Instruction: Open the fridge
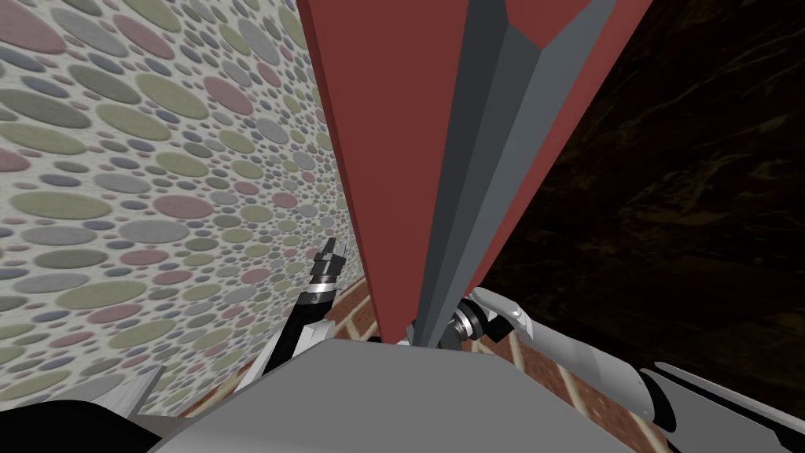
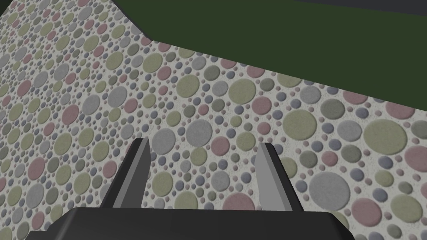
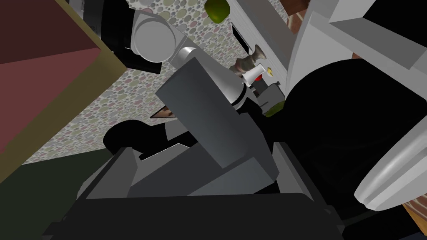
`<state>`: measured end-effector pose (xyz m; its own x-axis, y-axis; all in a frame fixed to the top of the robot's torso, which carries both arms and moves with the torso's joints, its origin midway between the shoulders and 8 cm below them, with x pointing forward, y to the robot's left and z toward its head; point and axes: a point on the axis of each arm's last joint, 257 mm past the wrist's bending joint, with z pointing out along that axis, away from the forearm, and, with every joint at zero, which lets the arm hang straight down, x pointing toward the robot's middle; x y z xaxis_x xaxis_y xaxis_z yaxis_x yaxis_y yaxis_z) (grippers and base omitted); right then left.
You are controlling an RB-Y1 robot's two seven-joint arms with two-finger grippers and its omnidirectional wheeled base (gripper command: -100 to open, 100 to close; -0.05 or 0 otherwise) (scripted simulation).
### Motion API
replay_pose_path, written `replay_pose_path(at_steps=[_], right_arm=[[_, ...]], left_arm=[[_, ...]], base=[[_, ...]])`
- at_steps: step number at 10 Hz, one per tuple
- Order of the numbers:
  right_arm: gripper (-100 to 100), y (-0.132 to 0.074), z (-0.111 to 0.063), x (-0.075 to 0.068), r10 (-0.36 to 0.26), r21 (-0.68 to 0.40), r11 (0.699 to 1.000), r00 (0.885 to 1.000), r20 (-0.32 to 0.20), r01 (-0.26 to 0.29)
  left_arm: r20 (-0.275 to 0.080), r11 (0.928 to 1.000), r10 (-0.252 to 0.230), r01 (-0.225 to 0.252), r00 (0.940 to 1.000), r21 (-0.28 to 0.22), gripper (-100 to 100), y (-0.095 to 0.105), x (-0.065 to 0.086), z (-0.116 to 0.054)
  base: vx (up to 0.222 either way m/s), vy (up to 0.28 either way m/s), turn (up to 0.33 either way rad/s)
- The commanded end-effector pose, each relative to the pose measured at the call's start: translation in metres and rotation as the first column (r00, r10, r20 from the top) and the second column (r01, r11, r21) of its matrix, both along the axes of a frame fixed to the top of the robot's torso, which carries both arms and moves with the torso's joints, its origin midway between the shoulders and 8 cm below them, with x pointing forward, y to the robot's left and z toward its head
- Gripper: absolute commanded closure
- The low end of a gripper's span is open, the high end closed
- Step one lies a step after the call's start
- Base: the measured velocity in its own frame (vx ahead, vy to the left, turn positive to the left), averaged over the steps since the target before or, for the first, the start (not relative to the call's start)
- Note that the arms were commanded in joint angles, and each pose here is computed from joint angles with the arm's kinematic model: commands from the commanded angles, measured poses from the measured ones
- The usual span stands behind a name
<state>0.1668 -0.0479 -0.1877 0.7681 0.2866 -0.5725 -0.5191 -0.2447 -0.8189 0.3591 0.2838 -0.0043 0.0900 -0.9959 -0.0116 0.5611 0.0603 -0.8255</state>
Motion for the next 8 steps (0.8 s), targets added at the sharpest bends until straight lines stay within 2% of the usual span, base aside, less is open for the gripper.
replay_pose_path(at_steps=[1, 3, 8], right_arm=[[-100, 0.0073, 0.0238, 0.0042, 0.022, 0.050, 0.998, 1.000, 0.016, -0.023], [-100, 0.0071, 0.0294, 0.0069, 0.023, 0.050, 0.998, 1.000, 0.016, -0.024], [-100, 0.0071, 0.0294, 0.0069, 0.023, 0.050, 0.998, 1.000, 0.016, -0.024]], left_arm=[[0.000, 1.0000, 0.000, 0.000, 1.0000, 0.000, 0, 0.0000, 0.0000, -0.0001], [0.000, 1.0000, 0.000, 0.000, 1.0000, 0.000, 0, 0.0000, 0.0000, 0.0000], [0.000, 1.0000, 0.000, 0.000, 1.0000, 0.000, 0, 0.0000, 0.0000, 0.0000]], base=[[0.000, 0.000, 0.000], [-0.007, 0.003, 0.001], [-0.003, 0.002, 0.002]])
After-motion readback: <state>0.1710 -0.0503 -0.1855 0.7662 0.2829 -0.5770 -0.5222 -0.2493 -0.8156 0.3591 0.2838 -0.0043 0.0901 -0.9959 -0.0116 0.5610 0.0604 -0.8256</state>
